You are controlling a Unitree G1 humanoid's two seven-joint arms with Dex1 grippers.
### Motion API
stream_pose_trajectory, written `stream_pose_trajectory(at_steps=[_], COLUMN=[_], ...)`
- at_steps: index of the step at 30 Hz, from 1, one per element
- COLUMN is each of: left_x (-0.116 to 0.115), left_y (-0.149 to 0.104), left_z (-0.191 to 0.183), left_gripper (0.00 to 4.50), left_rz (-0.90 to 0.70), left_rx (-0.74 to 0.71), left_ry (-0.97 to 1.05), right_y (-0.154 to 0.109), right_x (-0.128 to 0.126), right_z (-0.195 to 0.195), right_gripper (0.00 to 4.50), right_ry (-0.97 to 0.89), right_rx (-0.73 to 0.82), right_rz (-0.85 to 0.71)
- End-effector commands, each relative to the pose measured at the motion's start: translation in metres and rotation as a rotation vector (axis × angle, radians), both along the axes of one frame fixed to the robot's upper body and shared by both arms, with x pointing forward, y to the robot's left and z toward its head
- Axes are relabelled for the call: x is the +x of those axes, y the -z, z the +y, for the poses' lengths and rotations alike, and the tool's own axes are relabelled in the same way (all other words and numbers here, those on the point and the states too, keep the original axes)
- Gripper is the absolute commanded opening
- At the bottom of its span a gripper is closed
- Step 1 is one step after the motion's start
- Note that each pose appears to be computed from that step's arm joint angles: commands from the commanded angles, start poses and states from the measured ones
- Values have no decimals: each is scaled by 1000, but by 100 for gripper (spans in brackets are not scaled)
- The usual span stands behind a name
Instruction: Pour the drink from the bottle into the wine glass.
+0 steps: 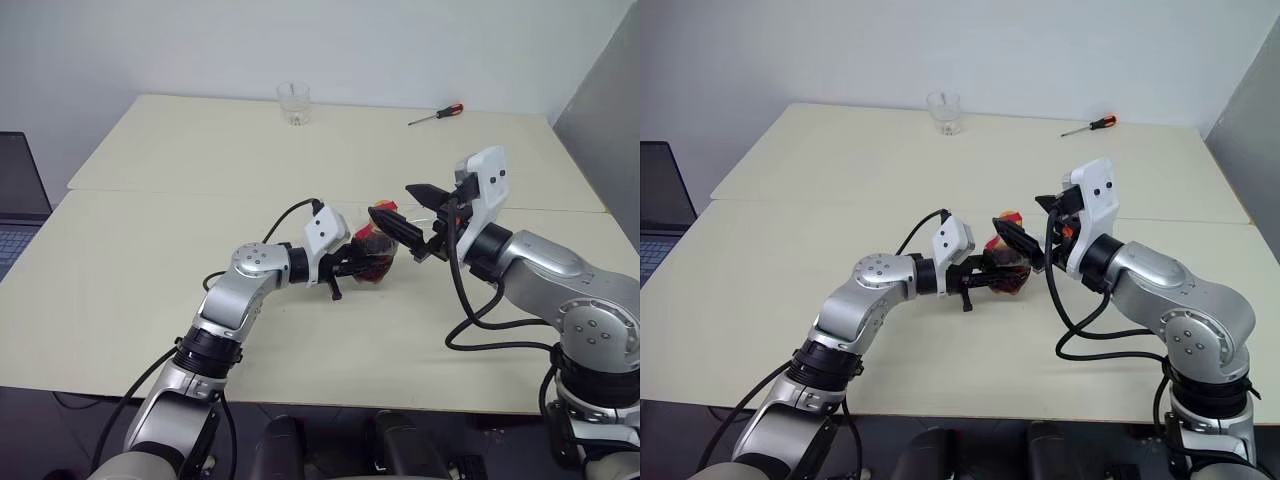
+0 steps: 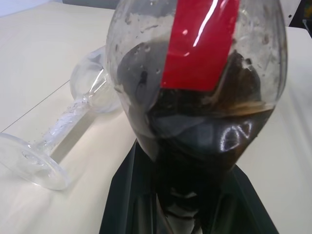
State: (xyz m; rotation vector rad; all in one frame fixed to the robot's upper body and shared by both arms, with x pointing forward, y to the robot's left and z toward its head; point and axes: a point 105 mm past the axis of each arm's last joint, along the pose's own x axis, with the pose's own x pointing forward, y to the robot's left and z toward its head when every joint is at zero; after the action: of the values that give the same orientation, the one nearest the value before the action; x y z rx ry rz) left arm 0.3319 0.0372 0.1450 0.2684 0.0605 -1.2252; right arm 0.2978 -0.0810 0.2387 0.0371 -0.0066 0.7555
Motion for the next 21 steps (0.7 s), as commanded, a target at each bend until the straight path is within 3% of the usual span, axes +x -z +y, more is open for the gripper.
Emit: stream_pose_trajectory(at_steps=[1, 21], left_x=[-3, -4], left_y=[-20, -21], left_z=[-2, -2], left_gripper=[65, 65], left_rz=[-72, -72], left_rx=[-35, -32], left_ry=[19, 23], right_y=[-12, -4], right_x=[-8, -14], right_z=[5, -9], right_gripper=[450, 450], right_ry=[-31, -43], right_rx=[16, -4], right_rz=[-57, -29])
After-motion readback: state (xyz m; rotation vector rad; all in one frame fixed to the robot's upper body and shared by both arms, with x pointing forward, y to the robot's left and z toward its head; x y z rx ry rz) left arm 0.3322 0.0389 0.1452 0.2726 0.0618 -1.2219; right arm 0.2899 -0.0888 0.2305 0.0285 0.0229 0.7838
